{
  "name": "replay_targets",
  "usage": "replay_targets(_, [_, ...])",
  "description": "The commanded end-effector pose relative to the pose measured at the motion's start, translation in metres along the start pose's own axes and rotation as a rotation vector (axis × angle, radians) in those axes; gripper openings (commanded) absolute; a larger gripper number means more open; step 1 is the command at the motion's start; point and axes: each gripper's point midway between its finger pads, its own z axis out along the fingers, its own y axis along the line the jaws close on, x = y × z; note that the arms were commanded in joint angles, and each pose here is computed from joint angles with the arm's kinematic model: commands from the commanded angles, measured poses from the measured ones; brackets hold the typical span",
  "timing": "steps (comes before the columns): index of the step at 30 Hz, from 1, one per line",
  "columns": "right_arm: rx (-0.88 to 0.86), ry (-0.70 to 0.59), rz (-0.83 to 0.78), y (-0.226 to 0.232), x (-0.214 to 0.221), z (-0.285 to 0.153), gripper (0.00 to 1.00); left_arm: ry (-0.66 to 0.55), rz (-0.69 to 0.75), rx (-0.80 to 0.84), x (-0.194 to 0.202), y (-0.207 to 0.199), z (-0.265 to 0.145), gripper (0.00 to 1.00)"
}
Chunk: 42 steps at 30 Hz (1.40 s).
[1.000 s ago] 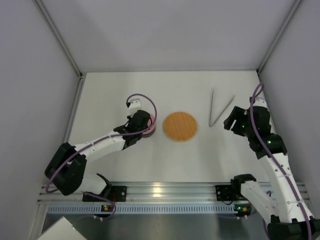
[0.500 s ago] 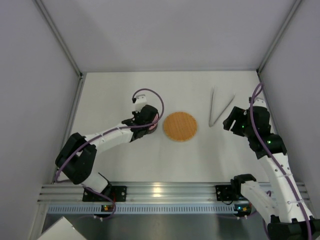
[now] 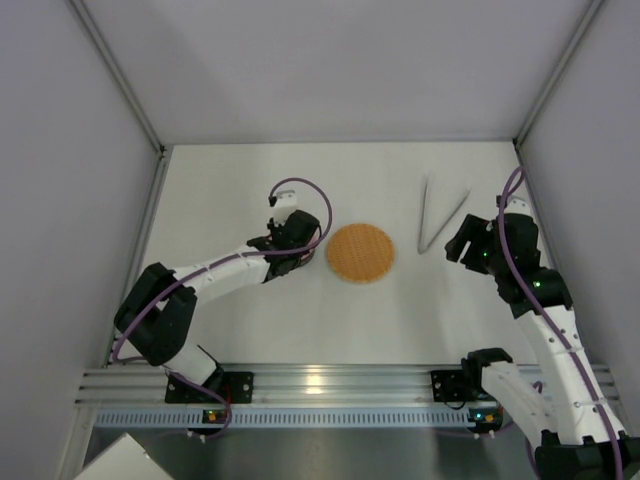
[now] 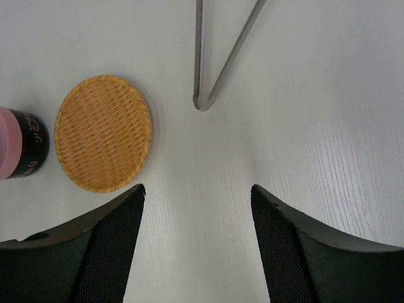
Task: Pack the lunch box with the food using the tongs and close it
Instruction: Close the box lid on the packing box, then reset both arms
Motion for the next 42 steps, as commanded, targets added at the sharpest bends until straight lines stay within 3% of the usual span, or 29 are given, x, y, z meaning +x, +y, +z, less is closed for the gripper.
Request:
replay_targets(1, [-0.019, -0.067, -0.001, 0.003, -0.017, -0.003, 0.67, 0.213, 0.159, -0.099, 0.059, 0.038, -0.006, 0.36])
replay_targets(10, [-0.022, -0.069, -0.004, 0.005, -0.019, -0.003, 0.67, 0.113, 0.112, -0.038, 0.020, 0.024, -0.019, 0.52])
replay_targets(19, [-0.026, -0.072, -0.002, 0.007, -0.023, -0.004, 0.67, -0.047, 0.044, 0.113, -0.036, 0.005, -0.051, 0.58])
replay_targets(31, [-0.030, -0.072, -0.010, 0.007, -0.022, -0.005, 0.68, -0.126, -0.018, 0.209, -0.070, 0.009, -0.096, 0.63])
replay_targets(39, [-0.085, -0.115, -0.018, 0.014, -0.025, -0.013, 0.76, -0.084, 0.022, 0.408, -0.104, -0.011, -0.159, 0.84])
replay_targets(42, [-0.129, -0.123, -0.013, 0.021, -0.025, -0.016, 0.82, -0.094, 0.053, 0.428, -0.122, -0.009, -0.179, 0.99])
